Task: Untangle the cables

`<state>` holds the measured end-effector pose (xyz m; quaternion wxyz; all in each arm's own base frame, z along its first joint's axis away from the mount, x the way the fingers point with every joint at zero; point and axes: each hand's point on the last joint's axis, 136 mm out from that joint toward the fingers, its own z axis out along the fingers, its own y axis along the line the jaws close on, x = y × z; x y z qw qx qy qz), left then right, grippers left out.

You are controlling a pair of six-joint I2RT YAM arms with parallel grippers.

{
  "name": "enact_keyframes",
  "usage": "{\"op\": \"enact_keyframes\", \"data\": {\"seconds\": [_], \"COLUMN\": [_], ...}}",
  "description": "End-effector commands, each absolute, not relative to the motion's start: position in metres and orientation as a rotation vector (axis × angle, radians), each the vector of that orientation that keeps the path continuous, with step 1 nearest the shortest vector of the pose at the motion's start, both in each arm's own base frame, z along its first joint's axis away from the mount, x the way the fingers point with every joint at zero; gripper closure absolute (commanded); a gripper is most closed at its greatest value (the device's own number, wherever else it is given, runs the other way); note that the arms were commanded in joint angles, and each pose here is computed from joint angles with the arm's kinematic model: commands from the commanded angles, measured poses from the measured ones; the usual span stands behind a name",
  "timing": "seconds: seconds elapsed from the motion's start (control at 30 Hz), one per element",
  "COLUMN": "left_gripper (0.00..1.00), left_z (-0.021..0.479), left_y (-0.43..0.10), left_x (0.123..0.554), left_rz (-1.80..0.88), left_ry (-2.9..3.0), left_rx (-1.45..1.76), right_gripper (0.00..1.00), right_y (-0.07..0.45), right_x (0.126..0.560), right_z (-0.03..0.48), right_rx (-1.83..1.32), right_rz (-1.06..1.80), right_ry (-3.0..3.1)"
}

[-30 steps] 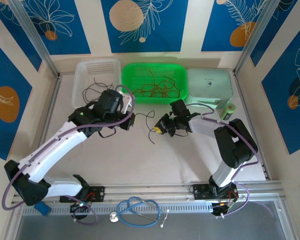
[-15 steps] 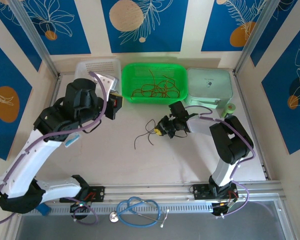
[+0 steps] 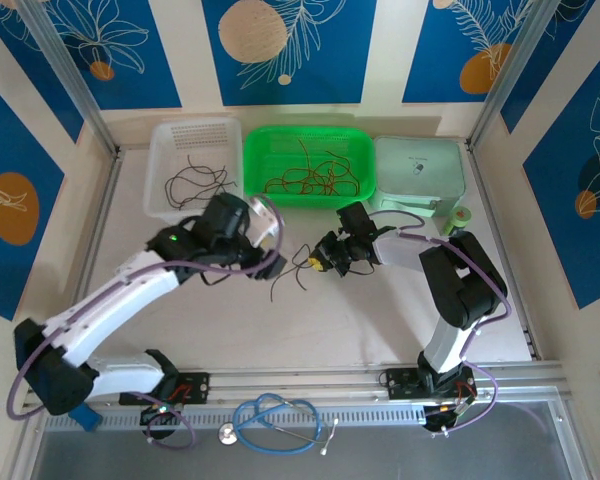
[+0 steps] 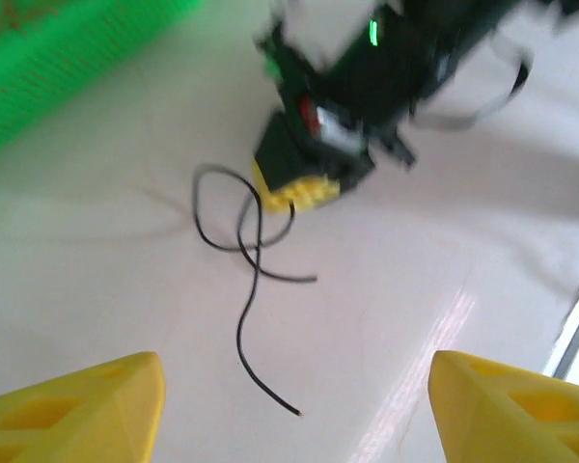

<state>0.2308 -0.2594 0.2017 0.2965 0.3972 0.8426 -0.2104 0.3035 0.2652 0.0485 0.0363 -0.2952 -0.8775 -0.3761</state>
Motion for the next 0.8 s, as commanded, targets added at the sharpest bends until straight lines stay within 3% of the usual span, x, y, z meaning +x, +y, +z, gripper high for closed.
{"op": "enact_keyframes", "data": {"seconds": [0.0, 0.07, 0.17, 0.23, 0.57, 0.77], "left_gripper": [0.27, 0.25, 0.13, 0.1, 0.1, 0.18], "left_z": [0.186, 0.172, 0.165, 0.16, 0.099, 0.083], "left_y": [-0.285, -0.289, -0.29, -0.292, -0.305, -0.301], "left_x": [0.228, 0.225, 0.231, 0.235, 0.26, 0.289], "left_rz": [-0.626, -0.601, -0.532, -0.502, -0.41, -0.234], "left_ry": [1.983, 1.831, 1.703, 1.677, 1.795, 1.842], "left_rx": [1.265, 1.352, 1.358, 1.379, 1.524, 1.519], "right_gripper": [1.0, 1.0, 1.0, 1.0, 1.0, 1.0], "right_y": [0.269, 0.271, 0.272, 0.273, 0.275, 0.273], "right_x": [0.306, 0.306, 0.306, 0.306, 0.304, 0.302], "right_z": [0.068, 0.069, 0.072, 0.073, 0.082, 0.087], "right_rx": [-0.858, -0.844, -0.831, -0.829, -0.808, -0.807], "right_rz": [-1.194, -1.203, -1.213, -1.219, -1.239, -1.244], "right_ry": [-2.725, -2.722, -2.722, -2.721, -2.732, -2.743]}}
